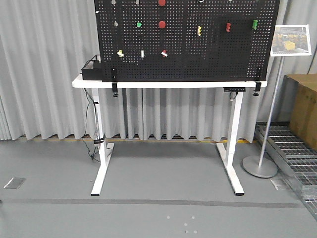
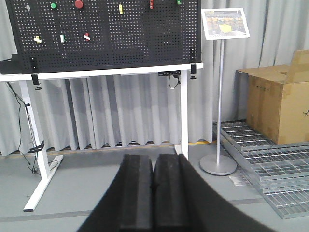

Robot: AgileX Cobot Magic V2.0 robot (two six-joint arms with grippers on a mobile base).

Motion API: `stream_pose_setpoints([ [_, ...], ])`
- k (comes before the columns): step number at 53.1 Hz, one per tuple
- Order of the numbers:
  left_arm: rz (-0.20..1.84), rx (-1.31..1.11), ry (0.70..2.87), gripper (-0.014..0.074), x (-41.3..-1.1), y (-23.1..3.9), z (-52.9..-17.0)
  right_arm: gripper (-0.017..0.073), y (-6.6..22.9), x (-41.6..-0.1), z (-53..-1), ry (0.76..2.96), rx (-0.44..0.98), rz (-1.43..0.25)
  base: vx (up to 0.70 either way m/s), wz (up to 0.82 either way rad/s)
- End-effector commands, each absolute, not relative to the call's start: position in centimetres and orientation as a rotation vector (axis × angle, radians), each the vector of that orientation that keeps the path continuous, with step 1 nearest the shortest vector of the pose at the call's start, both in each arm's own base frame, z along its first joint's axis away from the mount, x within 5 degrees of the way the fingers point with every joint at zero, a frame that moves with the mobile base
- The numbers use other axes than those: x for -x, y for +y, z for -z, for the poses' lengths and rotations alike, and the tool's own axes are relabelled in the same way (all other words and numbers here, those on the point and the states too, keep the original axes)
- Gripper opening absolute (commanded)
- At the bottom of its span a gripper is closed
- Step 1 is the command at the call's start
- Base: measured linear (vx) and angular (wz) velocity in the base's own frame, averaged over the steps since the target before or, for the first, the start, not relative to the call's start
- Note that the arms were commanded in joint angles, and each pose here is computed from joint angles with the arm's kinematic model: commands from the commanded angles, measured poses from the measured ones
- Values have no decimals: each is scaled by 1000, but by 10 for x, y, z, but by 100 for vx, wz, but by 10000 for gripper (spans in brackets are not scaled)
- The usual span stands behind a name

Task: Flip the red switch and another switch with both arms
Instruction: 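Drive the base forward up to the black pegboard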

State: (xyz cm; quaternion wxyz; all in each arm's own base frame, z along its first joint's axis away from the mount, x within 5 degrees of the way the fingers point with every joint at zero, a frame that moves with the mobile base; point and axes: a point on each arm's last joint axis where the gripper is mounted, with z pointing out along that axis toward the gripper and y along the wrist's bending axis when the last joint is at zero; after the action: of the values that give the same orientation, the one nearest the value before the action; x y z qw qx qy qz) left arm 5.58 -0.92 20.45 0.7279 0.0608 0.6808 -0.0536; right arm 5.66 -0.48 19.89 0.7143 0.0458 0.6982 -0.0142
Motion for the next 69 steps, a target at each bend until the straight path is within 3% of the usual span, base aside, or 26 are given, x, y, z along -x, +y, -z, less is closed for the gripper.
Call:
stream_pose_setpoints([
  [1,118,-116,1423,3,-55,-8,-206,-6,-5,-55,-205,1461,-93,48,0,0],
  [34,118,-116,1423,3,-55,-8,-206,-6,-5,-55,-205,1461,-93,48,9,2],
  [69,118,-116,1423,3,-55,-8,-206,-6,-5,-56,-205,1461,-93,48,37,3],
])
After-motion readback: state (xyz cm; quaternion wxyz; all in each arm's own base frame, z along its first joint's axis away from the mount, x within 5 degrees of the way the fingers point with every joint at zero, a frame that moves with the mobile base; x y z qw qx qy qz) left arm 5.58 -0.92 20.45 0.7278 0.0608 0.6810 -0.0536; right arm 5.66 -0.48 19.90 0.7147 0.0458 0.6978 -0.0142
